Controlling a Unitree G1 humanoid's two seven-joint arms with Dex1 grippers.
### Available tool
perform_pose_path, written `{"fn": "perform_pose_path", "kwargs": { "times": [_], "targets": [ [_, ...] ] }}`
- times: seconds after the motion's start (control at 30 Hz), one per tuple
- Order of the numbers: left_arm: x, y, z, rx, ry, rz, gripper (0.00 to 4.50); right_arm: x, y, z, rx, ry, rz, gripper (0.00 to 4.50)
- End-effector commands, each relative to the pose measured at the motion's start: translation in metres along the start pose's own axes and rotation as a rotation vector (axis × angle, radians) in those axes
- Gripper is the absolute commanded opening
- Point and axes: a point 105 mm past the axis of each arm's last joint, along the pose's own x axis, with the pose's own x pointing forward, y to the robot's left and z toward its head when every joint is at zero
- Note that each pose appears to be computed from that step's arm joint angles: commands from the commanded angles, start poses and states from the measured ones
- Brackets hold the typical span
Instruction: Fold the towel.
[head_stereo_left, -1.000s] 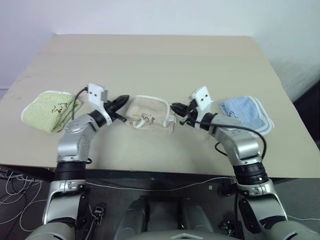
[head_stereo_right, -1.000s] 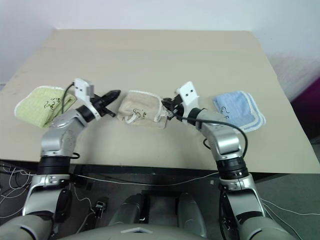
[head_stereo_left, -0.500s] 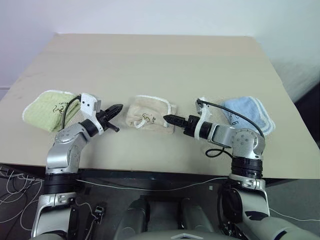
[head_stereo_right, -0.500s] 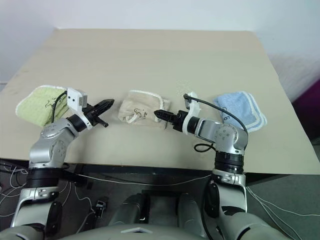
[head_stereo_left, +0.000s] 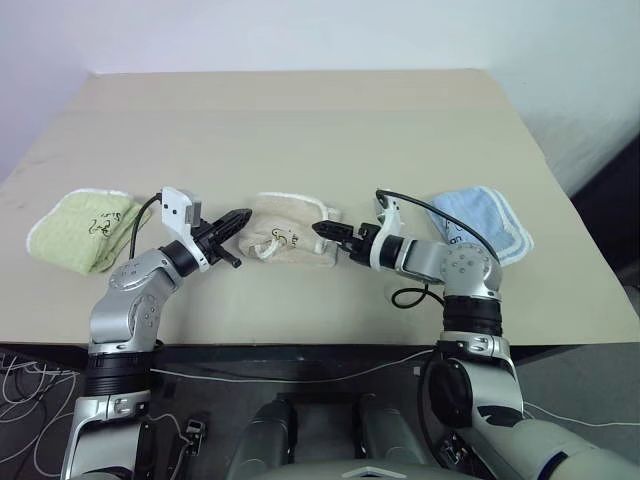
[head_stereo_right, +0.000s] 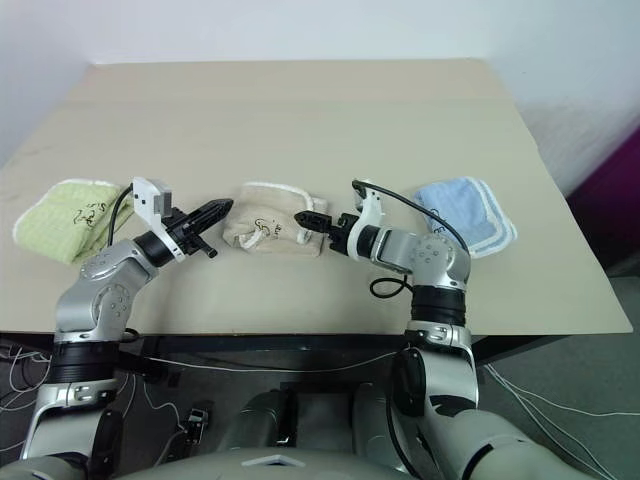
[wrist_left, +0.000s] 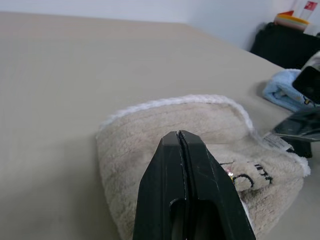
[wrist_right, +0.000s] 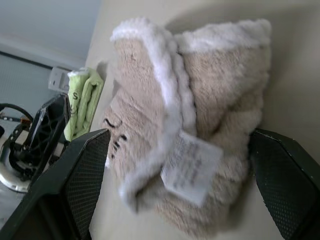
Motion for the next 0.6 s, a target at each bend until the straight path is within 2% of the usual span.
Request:
{"fn": "perform_pose_path", "kwargs": {
  "times": [0.03, 0.2, 0.3, 0.6],
  "targets": [
    [0.0, -0.004, 0.014, 0.02, -0.04, -0.022, 0.0, 0.016, 0.005, -0.003, -0.017, 0.026, 0.001, 4.47],
    [-0.003, -0.01, 0.012, 0.015, -0.036, -0.04, 0.0, 0.025, 0.006, -0.006, 0.005, 0.046, 0.016, 4.47],
    [-0.005, -0.012, 0.011, 0.01, -0.034, -0.047, 0.0, 0.025, 0.007, -0.004, 0.018, 0.044, 0.024, 3.87],
    [-0.005, -0.014, 0.01, 0.008, -0.027, -0.056, 0.0, 0.02, 0.002, 0.001, 0.038, 0.022, 0.027, 0.81]
  ]
}}
